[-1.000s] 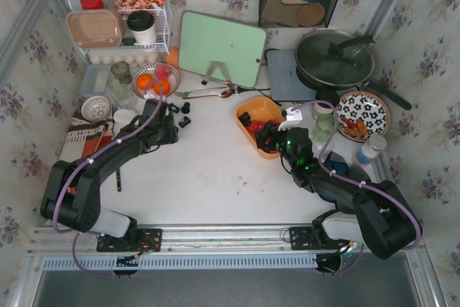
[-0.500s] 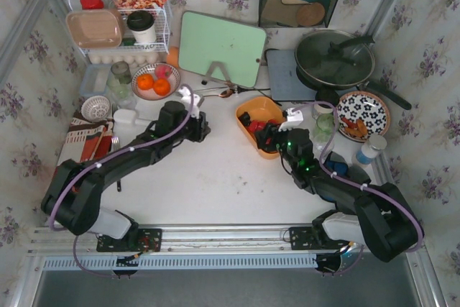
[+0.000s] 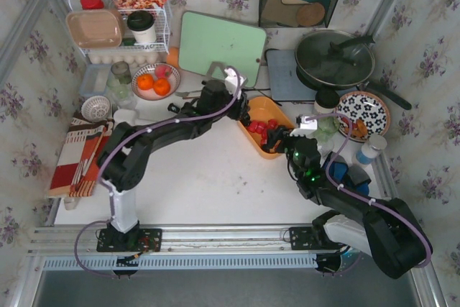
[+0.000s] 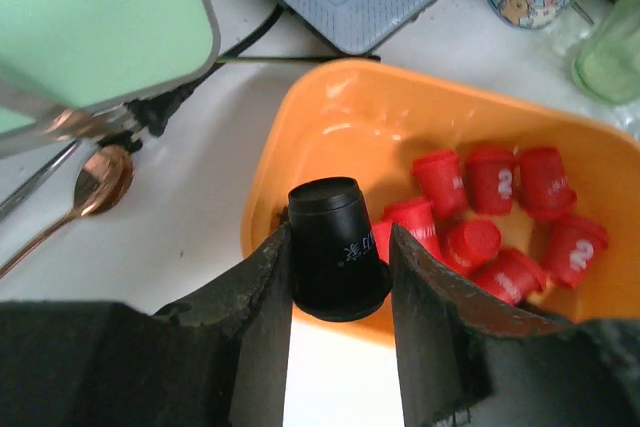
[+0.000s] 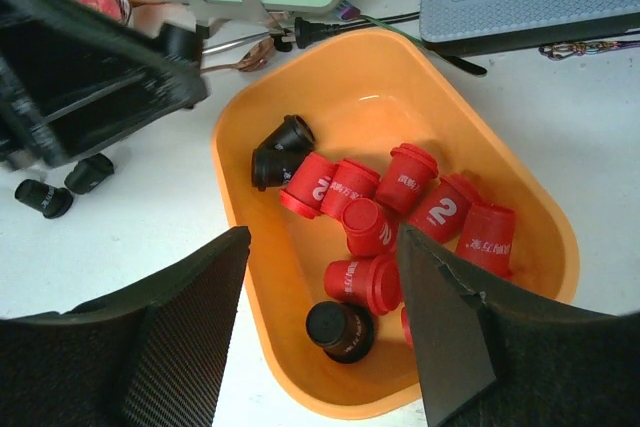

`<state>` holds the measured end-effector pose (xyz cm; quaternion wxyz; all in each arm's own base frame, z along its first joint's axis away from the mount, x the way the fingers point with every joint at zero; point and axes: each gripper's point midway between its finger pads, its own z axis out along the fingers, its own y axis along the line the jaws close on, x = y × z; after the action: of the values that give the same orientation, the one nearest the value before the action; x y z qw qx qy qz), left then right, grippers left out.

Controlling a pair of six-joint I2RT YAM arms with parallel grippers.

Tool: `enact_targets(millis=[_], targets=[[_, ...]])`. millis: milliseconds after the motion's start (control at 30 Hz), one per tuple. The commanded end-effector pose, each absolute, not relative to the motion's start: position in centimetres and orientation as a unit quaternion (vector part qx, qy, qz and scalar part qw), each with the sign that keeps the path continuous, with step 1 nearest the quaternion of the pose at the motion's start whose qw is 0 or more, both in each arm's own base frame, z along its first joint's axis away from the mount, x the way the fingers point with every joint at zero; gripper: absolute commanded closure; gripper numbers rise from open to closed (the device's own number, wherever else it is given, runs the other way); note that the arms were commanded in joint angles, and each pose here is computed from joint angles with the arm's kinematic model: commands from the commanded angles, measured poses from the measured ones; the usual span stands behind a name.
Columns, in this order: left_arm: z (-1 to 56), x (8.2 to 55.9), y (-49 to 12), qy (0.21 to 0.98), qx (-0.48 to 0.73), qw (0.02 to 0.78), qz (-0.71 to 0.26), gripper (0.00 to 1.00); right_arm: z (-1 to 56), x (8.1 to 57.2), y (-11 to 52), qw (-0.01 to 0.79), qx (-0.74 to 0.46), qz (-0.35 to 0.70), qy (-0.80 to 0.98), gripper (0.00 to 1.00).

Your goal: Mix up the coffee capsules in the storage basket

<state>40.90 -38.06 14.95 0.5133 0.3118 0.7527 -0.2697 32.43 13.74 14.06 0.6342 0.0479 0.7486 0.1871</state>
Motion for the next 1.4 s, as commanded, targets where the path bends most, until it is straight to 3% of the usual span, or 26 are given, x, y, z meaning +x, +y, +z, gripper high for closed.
enact_targets(millis=[0,200,367,567,867,1367], targets=[[14.9,43.2,-40.2,0.757,0.291,0.513,-0.282,0.63,15.2,32.9,13.6,0.65,0.061,0.192,0.733,0.32],[14.3,44.6,-41.0,0.764,0.268,0.513,-0.284,0.39,15.0,32.9,14.1,0.645,0.054,0.198,0.736,0.32],[15.0,44.9,-39.7,0.766,0.25,0.532,-0.261,0.32,15.0,33.0,14.3,0.642,0.051,0.202,0.738,0.32],[16.1,44.3,-37.1,0.772,0.236,0.547,-0.222,0.35,14.9,33.0,14.4,0.64,0.05,0.202,0.739,0.32],[14.3,44.2,-29.0,0.817,0.151,0.549,-0.092,0.39,14.8,33.0,14.5,0.639,0.048,0.203,0.74,0.32],[11.4,41.5,-15.0,0.882,0.005,0.469,0.046,0.39,14.2,33.1,15.0,0.629,0.04,0.208,0.748,0.32]])
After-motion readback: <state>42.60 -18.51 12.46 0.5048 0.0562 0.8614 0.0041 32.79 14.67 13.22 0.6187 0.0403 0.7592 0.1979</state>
